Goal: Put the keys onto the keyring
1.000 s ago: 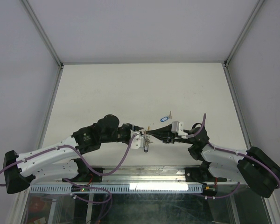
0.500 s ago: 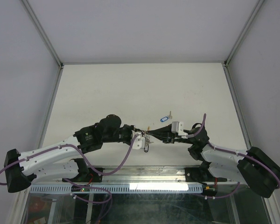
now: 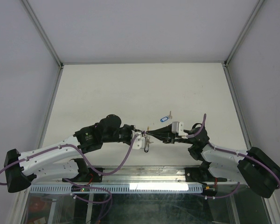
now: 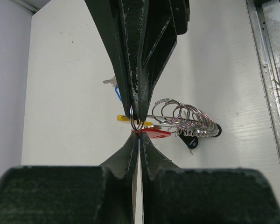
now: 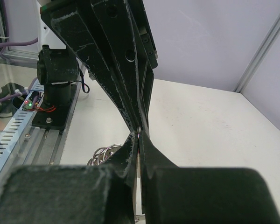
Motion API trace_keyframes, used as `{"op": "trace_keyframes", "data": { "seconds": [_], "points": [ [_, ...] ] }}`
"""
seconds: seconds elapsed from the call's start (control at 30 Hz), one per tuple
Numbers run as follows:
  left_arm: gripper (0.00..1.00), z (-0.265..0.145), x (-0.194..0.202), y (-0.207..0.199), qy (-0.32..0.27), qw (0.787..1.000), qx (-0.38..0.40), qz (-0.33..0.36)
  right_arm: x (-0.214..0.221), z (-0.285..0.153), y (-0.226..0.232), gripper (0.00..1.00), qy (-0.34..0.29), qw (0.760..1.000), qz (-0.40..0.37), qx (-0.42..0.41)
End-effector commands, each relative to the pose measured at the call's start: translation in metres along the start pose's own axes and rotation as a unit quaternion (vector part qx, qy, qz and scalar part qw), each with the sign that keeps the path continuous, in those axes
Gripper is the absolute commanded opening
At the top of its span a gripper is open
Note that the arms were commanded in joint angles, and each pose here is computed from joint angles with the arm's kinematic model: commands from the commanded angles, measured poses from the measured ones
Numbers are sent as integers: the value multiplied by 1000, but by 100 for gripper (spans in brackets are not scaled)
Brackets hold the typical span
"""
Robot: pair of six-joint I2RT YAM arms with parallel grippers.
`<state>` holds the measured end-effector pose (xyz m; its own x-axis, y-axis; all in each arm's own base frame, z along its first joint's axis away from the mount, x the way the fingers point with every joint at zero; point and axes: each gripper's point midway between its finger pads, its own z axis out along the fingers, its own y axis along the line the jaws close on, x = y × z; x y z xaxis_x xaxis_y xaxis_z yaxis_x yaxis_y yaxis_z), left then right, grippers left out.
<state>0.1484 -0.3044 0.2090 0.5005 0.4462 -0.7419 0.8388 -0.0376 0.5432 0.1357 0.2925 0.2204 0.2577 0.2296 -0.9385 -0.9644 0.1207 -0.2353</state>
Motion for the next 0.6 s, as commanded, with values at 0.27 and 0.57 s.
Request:
{"op": "trace_keyframes", "data": {
  "seconds": [0.27,0.57],
  "points": [
    [0,4,-21,2,-47,999,1,3,-45,7,-6,0,-84,996,-27,4],
    [13,2,-21,2,-46,999,-4,-6,-41,6,-8,0,-81,996,-27,10]
  ]
}}
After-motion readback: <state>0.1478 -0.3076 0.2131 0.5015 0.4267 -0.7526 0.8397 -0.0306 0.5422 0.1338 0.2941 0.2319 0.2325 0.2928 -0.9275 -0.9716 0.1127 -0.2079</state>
